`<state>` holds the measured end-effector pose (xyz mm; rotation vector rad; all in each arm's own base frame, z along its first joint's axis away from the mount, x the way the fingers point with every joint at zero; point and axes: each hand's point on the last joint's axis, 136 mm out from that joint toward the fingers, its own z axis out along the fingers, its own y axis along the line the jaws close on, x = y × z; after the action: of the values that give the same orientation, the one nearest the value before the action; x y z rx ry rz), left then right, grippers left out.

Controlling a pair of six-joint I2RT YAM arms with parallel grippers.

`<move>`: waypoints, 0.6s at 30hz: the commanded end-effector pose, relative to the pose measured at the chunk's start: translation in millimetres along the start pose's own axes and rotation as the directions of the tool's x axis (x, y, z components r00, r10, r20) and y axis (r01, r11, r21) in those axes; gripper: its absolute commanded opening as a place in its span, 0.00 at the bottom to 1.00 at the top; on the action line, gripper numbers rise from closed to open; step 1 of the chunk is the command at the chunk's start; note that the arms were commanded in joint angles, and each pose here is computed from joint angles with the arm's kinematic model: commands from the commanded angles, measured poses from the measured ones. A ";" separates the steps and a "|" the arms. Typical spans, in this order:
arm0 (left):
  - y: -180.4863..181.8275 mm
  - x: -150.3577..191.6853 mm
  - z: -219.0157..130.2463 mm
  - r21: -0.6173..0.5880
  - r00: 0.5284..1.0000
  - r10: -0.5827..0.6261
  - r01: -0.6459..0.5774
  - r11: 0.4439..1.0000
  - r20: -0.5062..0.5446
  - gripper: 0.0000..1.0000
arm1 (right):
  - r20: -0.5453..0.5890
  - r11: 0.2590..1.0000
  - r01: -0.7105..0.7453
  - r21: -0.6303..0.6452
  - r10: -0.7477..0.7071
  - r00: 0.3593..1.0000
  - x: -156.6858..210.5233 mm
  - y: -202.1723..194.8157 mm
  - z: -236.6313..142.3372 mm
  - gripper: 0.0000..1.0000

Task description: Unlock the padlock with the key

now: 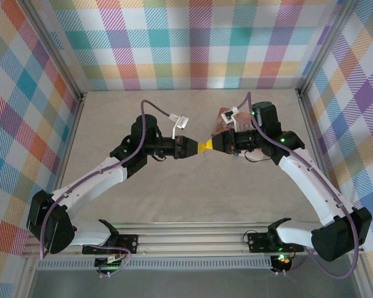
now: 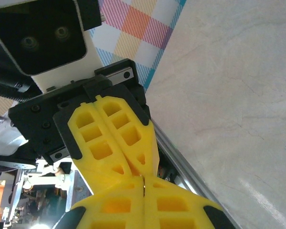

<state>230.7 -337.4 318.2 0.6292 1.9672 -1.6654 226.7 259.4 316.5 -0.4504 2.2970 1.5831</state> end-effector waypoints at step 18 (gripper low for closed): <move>-7.3 1.1 -15.8 -0.073 0.996 0.087 -0.085 0.994 0.018 0.00 | 0.173 0.998 -0.060 -0.009 0.061 0.983 -30.1 32.9 -23.7 0.47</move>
<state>228.7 -327.6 316.9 0.6377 1.9805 -1.5681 235.4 250.9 351.5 -0.2570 2.2413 1.5599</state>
